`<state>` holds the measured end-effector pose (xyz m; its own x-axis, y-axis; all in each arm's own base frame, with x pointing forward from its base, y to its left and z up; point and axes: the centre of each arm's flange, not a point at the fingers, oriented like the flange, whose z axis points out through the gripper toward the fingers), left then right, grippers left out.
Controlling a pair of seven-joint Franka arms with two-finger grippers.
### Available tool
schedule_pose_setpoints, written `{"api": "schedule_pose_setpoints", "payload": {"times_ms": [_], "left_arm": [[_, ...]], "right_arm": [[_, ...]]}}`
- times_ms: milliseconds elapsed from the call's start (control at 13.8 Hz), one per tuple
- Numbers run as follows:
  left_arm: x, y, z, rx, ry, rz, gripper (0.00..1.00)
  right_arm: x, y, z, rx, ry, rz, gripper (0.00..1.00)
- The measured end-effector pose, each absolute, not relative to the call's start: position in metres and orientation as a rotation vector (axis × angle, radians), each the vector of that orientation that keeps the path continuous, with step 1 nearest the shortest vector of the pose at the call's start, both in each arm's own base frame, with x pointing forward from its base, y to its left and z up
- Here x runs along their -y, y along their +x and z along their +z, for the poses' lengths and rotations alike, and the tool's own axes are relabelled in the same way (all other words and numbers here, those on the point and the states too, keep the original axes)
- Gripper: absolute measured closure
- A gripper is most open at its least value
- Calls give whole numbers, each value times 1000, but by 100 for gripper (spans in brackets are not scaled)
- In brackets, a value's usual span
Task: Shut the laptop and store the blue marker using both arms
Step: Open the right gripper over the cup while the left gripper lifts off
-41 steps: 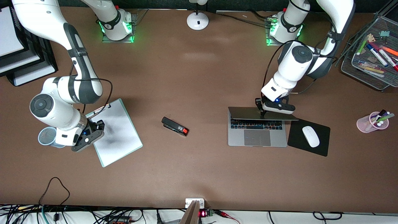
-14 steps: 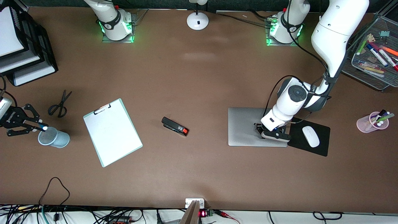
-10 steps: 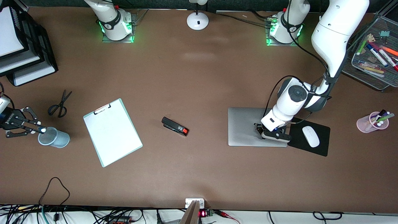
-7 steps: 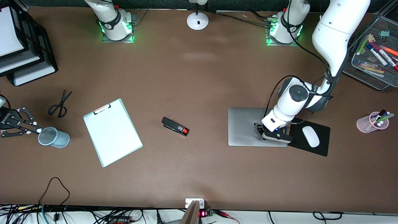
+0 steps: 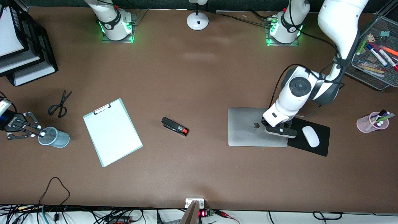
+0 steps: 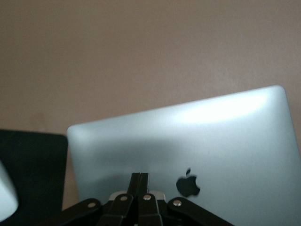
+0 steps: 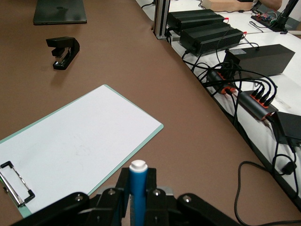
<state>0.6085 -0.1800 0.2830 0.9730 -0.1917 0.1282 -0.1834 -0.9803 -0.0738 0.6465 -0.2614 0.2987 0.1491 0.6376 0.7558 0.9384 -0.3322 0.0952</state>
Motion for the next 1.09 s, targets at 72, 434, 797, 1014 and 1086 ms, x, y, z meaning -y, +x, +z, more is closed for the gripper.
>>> {"api": "schedule_pose_setpoints", "payload": {"times_ms": [72,434,797,1014,1086], "left_arm": [[182,604,291,-295,-3043,-173,99],[185,581,337,-297,-2948,-9,99],[200,557,376,-311,-2858,148,68],[205,548,392,-281,-2887,188,37],[206,544,400,-275,-2907,218,27]], "right_arm": [[261,647,295,1503,-2030,-1020,83],[264,645,283,1478,-2031,-1018,83],[270,642,274,1458,-2039,-1011,83],[270,643,276,1461,-2039,-1015,59],[271,644,278,1461,-2042,-1017,48]]}}
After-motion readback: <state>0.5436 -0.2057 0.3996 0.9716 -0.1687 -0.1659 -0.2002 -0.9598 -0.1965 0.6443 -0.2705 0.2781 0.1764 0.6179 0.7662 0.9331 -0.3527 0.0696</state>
